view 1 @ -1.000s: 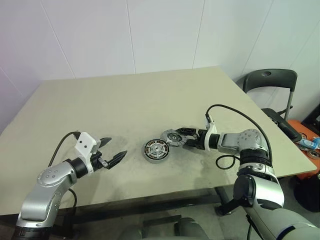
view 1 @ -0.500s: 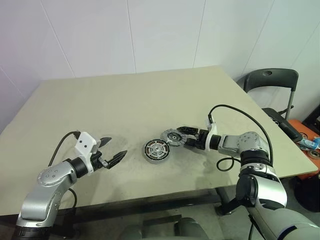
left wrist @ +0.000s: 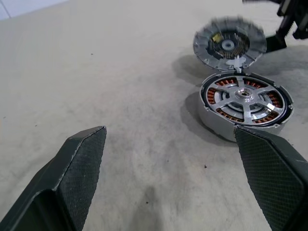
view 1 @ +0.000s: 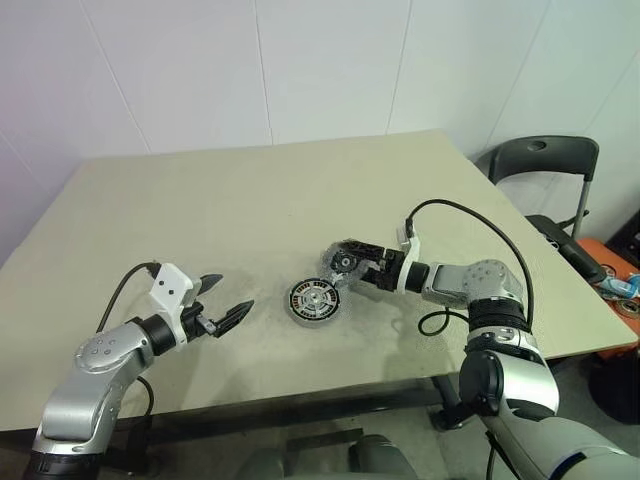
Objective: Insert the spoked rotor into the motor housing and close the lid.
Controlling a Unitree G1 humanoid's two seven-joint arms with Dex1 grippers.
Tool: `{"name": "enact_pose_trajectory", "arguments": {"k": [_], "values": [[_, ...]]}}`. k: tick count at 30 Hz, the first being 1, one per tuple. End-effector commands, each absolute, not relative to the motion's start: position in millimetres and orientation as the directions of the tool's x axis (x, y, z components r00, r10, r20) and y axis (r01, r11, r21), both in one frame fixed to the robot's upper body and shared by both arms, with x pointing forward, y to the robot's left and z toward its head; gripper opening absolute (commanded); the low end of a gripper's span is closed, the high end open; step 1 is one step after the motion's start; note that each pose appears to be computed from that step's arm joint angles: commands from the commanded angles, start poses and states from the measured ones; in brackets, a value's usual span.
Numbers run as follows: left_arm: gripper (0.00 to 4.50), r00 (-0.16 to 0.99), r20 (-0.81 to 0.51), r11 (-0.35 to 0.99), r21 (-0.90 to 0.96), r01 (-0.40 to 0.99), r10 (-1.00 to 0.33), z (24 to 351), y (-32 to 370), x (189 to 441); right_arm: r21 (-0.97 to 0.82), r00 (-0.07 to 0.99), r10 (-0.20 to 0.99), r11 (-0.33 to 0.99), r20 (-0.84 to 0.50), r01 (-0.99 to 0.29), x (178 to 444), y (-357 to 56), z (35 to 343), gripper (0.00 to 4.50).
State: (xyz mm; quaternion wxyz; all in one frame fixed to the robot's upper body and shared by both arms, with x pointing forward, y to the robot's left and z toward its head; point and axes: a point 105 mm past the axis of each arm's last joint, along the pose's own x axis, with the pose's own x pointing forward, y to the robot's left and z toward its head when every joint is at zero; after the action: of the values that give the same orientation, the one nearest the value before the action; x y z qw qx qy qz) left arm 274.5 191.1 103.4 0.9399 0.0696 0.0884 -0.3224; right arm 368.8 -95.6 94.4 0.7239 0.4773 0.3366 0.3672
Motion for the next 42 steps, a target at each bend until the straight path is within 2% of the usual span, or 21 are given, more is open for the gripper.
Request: {"name": "enact_pose_trajectory", "arguments": {"k": [1,7,10,13,18,22,28,32,42], "values": [[4.50,0.781,-0.178,0.775,0.119,0.621,-0.599,117.7,190.3,277.5,0.933,0.490,0.870,0.219,-0.054,-0.286,369.6,-88.8,119.5,4.46],[4.50,0.784,-0.175,0.777,0.121,0.618,-0.596,118.1,191.4,278.3,0.929,0.427,0.904,0.141,0.020,-0.342,357.1,-82.7,138.2,4.46],[4.50,0.787,-0.175,0.779,0.124,0.614,-0.592,118.2,194.0,278.9,0.921,0.316,0.947,0.081,0.048,-0.381,337.4,-76.9,147.4,4.46],[4.50,0.790,-0.175,0.783,0.125,0.610,-0.588,118.9,196.4,279.3,0.894,0.224,0.972,0.157,-0.066,-0.419,318.1,-73.5,136.0,4.46],[4.50,0.790,-0.179,0.784,0.122,0.609,-0.586,117.3,197.8,277.8,0.803,0.158,0.972,0.232,-0.173,-0.549,309.8,-75.6,137.9,4.46],[4.50,0.789,-0.180,0.783,0.120,0.610,-0.587,116.5,197.0,277.0,0.577,0.204,0.941,0.328,-0.270,-0.748,321.2,-72.5,135.7,4.46],[4.50,0.789,-0.182,0.784,0.117,0.609,-0.586,114.1,195.7,275.5,0.212,0.172,0.939,0.241,-0.297,-0.947,325.5,-52.5,139.2,4.46],[4.50,0.792,-0.178,0.787,0.115,0.606,-0.584,113.6,194.6,275.0,0.069,0.167,0.919,0.205,-0.358,-0.976,332.0,-40.6,132.0,4.46],[4.50,0.801,-0.175,0.797,0.111,0.593,-0.572,111.5,196.3,271.4,-0.040,0.204,0.875,0.208,-0.439,-0.977,350.3,-29.8,111.5,4.46]]}}
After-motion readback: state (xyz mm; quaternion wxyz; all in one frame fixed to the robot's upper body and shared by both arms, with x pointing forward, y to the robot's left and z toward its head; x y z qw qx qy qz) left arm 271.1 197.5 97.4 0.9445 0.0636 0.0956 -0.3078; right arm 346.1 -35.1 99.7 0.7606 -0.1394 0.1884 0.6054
